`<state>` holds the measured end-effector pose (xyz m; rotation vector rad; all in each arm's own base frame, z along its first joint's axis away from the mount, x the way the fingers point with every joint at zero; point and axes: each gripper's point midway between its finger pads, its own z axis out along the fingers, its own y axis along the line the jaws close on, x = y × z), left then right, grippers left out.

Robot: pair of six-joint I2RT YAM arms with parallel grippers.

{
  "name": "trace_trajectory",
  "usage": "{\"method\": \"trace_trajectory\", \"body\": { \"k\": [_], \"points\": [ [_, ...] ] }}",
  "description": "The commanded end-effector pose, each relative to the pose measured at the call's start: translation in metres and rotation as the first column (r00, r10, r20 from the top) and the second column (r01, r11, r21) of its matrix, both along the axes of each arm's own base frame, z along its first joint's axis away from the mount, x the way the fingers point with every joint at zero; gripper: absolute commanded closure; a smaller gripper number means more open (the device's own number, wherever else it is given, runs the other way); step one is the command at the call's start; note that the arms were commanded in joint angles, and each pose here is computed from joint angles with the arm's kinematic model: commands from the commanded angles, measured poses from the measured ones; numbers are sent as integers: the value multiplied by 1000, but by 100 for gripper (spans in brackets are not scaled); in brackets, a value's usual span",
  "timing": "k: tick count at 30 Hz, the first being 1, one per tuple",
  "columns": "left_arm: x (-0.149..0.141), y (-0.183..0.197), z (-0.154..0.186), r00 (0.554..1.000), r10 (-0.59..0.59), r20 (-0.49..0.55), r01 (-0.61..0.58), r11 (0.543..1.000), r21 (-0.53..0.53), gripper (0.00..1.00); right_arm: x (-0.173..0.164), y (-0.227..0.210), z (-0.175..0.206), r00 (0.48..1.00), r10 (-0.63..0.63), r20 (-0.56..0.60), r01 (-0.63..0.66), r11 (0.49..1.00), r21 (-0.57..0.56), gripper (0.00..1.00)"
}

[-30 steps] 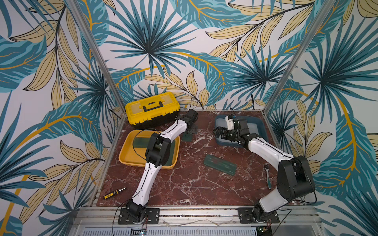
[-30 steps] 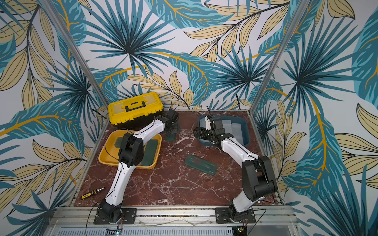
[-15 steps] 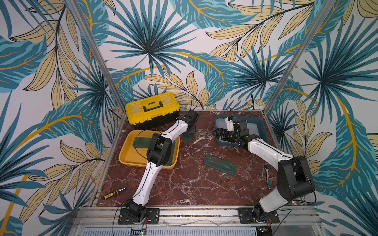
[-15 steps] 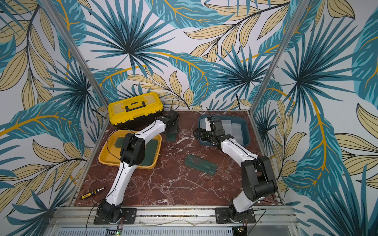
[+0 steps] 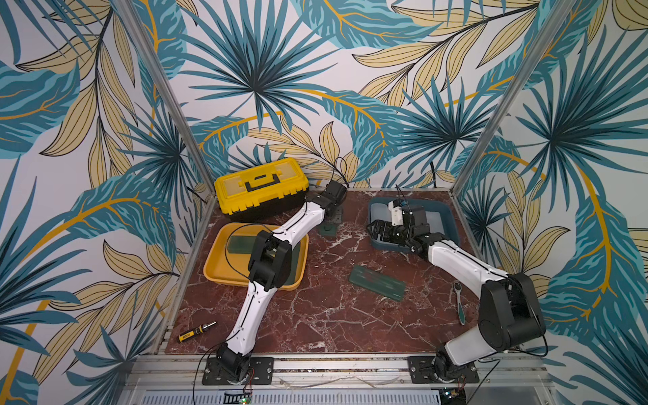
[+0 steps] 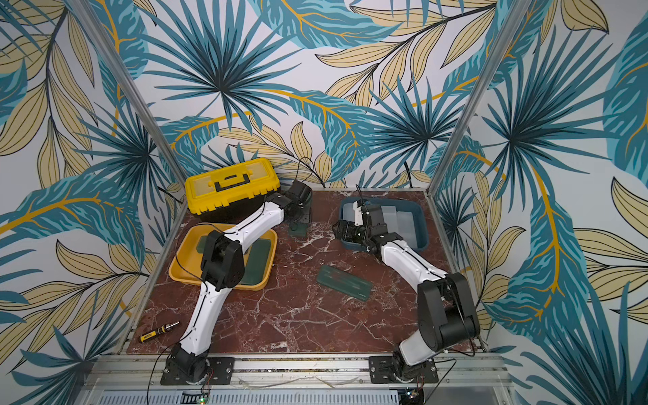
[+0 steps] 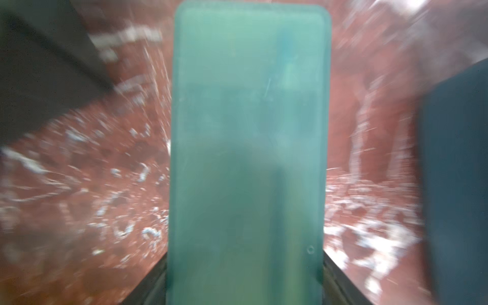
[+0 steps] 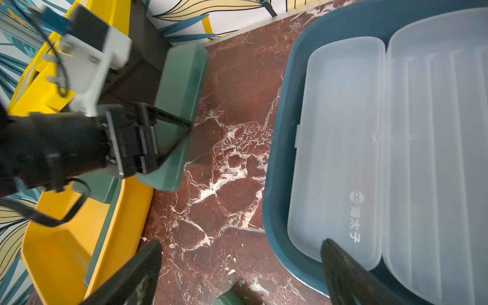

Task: Place the pencil cases by color into the storage box
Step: Pick up the pencil case from the center of the board, then place the pencil case at the storage box.

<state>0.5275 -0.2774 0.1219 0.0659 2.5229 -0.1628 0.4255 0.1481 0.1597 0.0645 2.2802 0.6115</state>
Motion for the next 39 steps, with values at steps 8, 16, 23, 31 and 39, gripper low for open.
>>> {"method": "trace_trajectory", "body": {
  "k": [8, 16, 23, 31, 39],
  "points": [
    [-37, 15, 104, 990, -14, 144, 21, 999, -49, 37, -4, -6, 5, 999, -26, 23, 26, 1000, -5, 6],
    [-86, 67, 124, 988, 77, 136, -70, 996, -59, 37, -6, -9, 4, 999, -31, 27, 32, 999, -14, 6],
    [-135, 119, 100, 981, 180, 68, -177, 983, -55, 37, -9, -8, 8, 999, -25, 34, 25, 1000, -6, 6],
    [-187, 180, 49, 931, 359, -58, -363, 929, -68, 37, -11, -8, 12, 999, -26, 47, 26, 1000, -2, 6],
    [-205, 219, -1, 846, 493, -204, -511, 859, -44, 37, -12, -8, 14, 998, -30, 62, 29, 1000, 11, 6]
  ]
}}
